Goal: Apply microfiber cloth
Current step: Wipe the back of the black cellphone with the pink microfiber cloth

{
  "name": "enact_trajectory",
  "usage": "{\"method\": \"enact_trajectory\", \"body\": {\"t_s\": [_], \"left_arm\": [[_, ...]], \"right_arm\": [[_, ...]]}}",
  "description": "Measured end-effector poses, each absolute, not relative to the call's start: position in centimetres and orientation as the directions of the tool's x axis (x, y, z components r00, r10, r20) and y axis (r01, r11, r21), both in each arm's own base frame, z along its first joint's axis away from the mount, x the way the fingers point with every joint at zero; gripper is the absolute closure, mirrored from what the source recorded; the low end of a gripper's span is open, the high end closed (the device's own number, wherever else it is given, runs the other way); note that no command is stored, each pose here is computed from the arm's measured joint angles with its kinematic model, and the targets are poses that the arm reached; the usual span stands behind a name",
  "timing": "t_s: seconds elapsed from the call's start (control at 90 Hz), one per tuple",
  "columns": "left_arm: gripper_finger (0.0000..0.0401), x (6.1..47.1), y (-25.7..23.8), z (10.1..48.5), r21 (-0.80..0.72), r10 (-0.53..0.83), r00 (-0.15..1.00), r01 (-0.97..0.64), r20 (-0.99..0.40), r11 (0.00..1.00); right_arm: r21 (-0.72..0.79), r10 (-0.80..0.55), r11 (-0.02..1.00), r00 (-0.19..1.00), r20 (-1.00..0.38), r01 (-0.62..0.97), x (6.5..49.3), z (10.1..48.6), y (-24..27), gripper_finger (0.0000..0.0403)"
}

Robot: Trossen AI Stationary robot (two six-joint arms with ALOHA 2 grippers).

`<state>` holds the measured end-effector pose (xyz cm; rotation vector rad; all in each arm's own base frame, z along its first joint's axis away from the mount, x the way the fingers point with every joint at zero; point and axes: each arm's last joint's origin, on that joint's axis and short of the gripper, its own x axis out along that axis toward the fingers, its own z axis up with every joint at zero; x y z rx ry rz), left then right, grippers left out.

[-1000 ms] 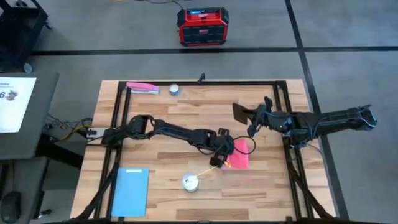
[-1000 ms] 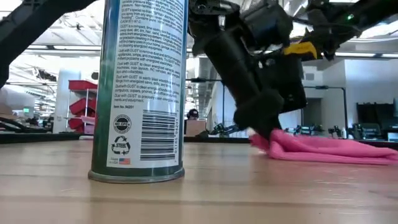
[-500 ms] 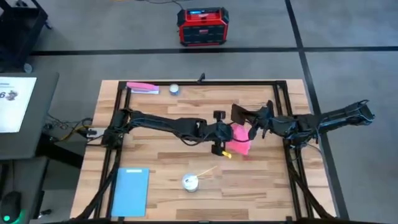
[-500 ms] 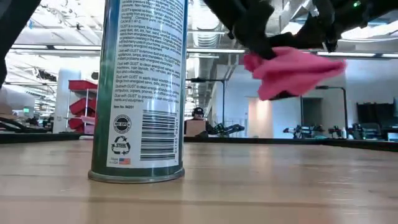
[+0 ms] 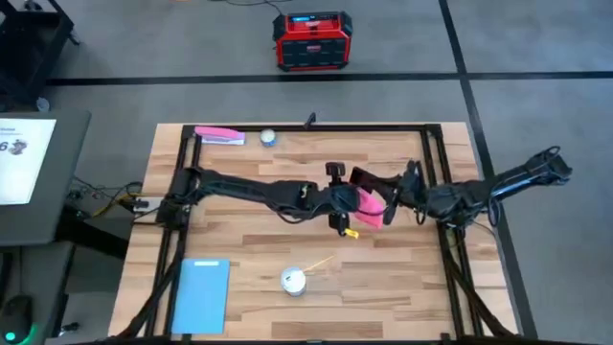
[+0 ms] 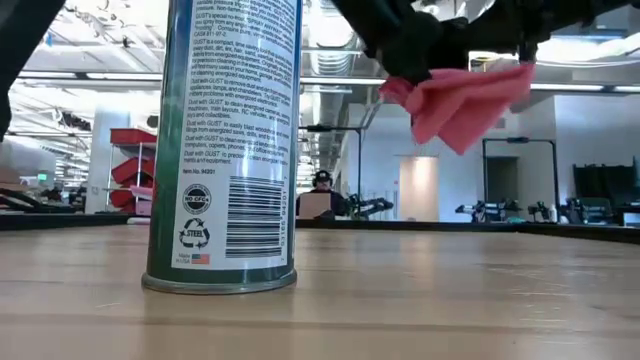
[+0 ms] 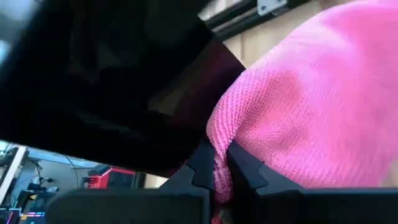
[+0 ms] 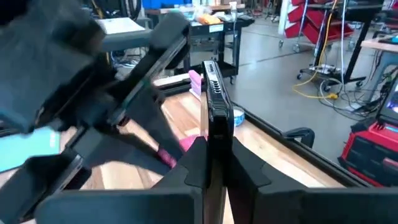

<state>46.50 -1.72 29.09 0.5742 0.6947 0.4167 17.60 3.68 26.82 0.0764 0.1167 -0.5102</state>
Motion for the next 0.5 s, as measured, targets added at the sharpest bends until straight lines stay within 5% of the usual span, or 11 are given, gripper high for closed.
{"method": "enact_trajectory", "body": {"t_s": [0.244, 0.5], "left_arm": [[0.0401, 45.9, -1.3, 30.7, 0.568, 0.545, 0.711, -0.247, -0.445, 0.785], [0.0401, 45.9, -1.5, 27.9, 0.507, 0.535, 0.712, -0.286, -0.456, 0.813]], "right_arm": [[0.042, -0.495, 0.863, 0.859, -0.128, 0.503, 17.7, 26.7, 3.9, 0.0385], [0.022, -0.485, 0.870, 0.863, -0.144, 0.493, 17.7, 26.5, 4.0, 0.0385]]}}
